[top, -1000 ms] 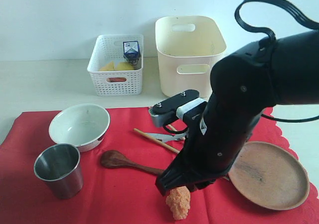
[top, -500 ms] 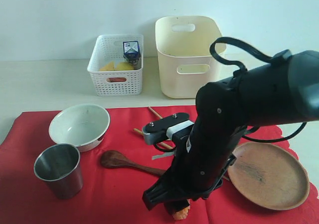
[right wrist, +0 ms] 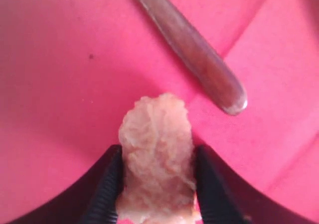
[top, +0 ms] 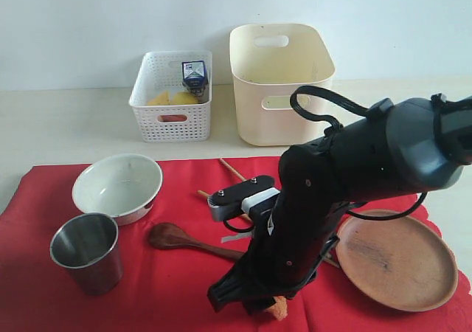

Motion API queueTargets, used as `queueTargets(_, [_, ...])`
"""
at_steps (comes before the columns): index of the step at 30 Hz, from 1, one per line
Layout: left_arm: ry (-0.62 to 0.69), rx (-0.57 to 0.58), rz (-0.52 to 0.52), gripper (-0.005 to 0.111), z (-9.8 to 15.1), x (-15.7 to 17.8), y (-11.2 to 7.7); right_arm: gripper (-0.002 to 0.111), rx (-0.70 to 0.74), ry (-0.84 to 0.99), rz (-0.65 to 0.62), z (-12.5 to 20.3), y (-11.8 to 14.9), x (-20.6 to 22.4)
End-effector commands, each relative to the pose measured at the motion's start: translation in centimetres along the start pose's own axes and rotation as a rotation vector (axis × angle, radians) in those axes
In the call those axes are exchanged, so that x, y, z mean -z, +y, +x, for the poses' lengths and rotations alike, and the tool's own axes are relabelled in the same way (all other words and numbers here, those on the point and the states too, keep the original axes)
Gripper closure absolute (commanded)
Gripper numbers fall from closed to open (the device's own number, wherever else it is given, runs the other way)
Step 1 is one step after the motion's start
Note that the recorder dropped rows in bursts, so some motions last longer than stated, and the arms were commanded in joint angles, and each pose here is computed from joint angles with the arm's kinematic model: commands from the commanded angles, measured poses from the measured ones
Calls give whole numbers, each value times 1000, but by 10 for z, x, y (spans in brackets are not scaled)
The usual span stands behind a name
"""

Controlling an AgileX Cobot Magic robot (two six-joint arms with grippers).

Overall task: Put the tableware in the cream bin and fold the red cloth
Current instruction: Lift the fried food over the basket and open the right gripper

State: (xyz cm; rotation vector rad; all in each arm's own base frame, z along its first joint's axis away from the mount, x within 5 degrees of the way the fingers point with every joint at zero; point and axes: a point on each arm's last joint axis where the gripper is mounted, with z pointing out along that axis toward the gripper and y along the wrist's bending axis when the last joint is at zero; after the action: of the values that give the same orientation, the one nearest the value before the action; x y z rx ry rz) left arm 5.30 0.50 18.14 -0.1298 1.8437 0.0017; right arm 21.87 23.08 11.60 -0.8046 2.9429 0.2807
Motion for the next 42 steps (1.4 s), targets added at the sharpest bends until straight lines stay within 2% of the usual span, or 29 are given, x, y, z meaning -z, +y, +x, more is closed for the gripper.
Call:
queueTargets(1, [-11,1,4,106,0,0,0,108,58,-30,-3,-2,0,5])
queueTargets(7, [-11,1,4,106,0,0,0,108,100,-199,-29,-10,5,42])
queueTargets(12, [-11,1,4,106,0,0,0,108,115,-540,-54,-33,11,82])
queueTargets(15, [-11,1,4,106,0,0,0,108,126,-721,-69,-57,18,106])
queueTargets(22, [-11,1,4,106,0,0,0,108,164,-883,-90,-121,38,131])
queueTargets(24, [-11,1,4,106,0,0,0,108,168,-938,-102,-153,46,133])
queueTargets(29, [-11,1,4,106,0,0,0,108,151,-1018,-100,-221,47,97])
queueTargets(32, [-11,1,4,106,0,0,0,108,115,-1035,-87,-250,31,65])
queueTargets(37, [-11,1,4,106,0,0,0,108,40,-1019,-89,-262,14,15])
queueTargets(42, [-11,1,4,106,0,0,0,92,19,-1050,-71,-266,1,4])
